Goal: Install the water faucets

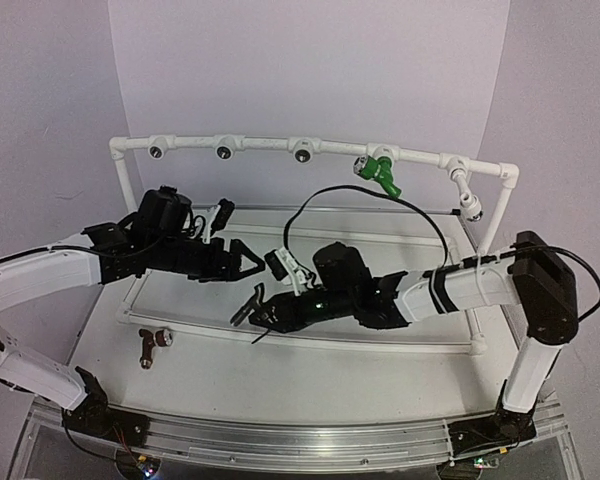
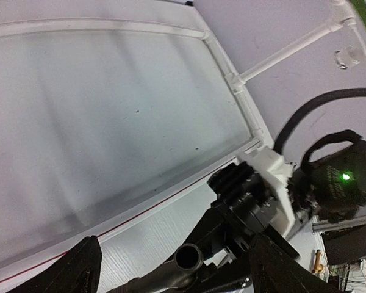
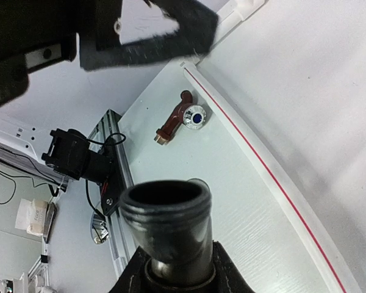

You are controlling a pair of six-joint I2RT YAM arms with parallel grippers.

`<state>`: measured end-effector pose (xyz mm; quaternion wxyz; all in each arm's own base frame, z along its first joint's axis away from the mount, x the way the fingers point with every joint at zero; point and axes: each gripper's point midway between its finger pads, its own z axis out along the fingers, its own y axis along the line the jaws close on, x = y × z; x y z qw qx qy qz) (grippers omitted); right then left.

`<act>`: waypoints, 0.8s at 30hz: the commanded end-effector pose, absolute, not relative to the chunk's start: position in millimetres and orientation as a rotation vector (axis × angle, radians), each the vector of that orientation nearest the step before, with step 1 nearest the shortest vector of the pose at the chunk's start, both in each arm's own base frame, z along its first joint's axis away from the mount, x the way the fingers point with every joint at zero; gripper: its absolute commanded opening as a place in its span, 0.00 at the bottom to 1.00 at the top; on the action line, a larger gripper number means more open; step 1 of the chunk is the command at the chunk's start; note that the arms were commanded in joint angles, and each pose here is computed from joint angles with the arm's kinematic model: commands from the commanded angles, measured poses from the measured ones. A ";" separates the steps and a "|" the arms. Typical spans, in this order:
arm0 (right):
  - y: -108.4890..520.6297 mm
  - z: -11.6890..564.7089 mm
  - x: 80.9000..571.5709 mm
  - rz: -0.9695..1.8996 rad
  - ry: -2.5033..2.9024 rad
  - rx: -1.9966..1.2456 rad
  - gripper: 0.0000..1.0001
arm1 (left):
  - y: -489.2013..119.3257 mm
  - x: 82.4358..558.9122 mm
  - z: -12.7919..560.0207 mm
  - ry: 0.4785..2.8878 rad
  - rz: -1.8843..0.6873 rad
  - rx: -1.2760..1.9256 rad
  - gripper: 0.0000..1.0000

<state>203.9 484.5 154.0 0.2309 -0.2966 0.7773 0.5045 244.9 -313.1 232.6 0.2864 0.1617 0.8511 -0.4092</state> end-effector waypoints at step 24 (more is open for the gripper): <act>431.6 320.3 153.1 1.610 1.473 -0.874 0.00 | -340.5 131.5 306.1 1.766 -1.831 0.993 0.59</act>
